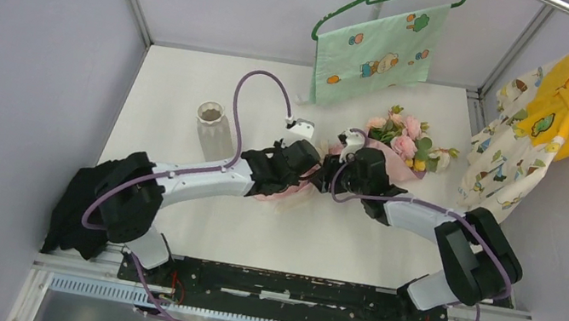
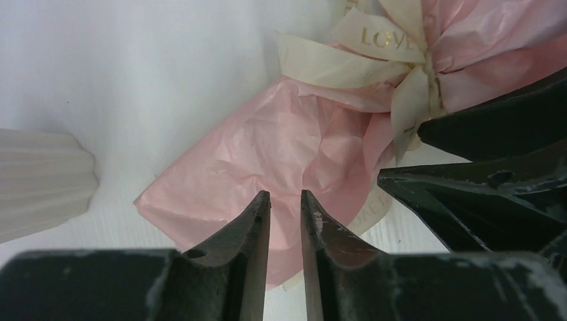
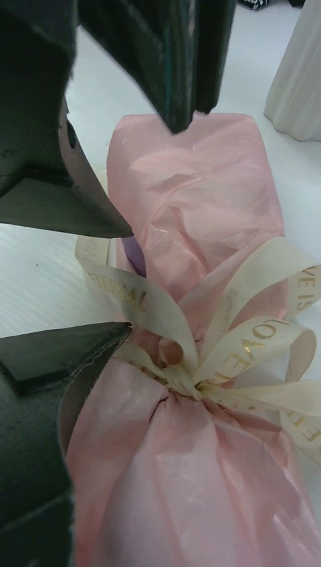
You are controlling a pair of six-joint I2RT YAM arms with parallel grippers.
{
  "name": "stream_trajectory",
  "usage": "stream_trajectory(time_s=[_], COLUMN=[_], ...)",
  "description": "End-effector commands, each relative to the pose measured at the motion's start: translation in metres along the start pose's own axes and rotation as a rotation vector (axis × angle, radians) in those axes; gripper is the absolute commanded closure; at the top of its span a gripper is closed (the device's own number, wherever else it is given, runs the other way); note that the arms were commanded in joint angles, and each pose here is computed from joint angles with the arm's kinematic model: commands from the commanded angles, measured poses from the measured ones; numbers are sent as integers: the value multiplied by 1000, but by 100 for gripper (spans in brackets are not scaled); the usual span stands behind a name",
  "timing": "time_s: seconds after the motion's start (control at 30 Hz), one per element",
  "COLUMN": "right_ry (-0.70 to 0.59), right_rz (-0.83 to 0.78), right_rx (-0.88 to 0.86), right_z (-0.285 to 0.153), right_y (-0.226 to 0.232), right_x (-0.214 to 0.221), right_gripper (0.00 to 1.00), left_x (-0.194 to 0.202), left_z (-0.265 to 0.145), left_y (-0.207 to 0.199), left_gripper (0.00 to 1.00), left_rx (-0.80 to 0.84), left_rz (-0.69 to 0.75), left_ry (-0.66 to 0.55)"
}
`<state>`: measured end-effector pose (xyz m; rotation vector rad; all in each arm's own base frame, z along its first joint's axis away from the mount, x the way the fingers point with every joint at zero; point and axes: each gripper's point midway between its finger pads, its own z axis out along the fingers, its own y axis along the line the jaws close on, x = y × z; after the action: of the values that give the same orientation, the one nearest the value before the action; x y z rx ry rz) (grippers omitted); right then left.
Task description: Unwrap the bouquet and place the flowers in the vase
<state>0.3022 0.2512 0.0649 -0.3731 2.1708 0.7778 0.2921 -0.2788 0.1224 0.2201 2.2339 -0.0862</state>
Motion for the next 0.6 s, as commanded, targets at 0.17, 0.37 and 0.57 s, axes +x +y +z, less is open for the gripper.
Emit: stream_trajectory(time_s=[0.17, 0.37, 0.57], right_ry=[-33, -51, -150], right_rz=[-11, -23, -60], right_rx=[-39, -19, -22], right_z=[25, 20, -15], right_y=[9, 9, 25], right_x=[-24, -33, -68], right_gripper=[62, 94, 100], left_x=[1, 11, 29], left_z=[24, 36, 60], left_y=[-4, 6, 11], left_gripper=[74, 77, 81], left_rx=[-54, -85, -83], left_rz=[-71, -87, -121], left_ry=[-43, -28, 15])
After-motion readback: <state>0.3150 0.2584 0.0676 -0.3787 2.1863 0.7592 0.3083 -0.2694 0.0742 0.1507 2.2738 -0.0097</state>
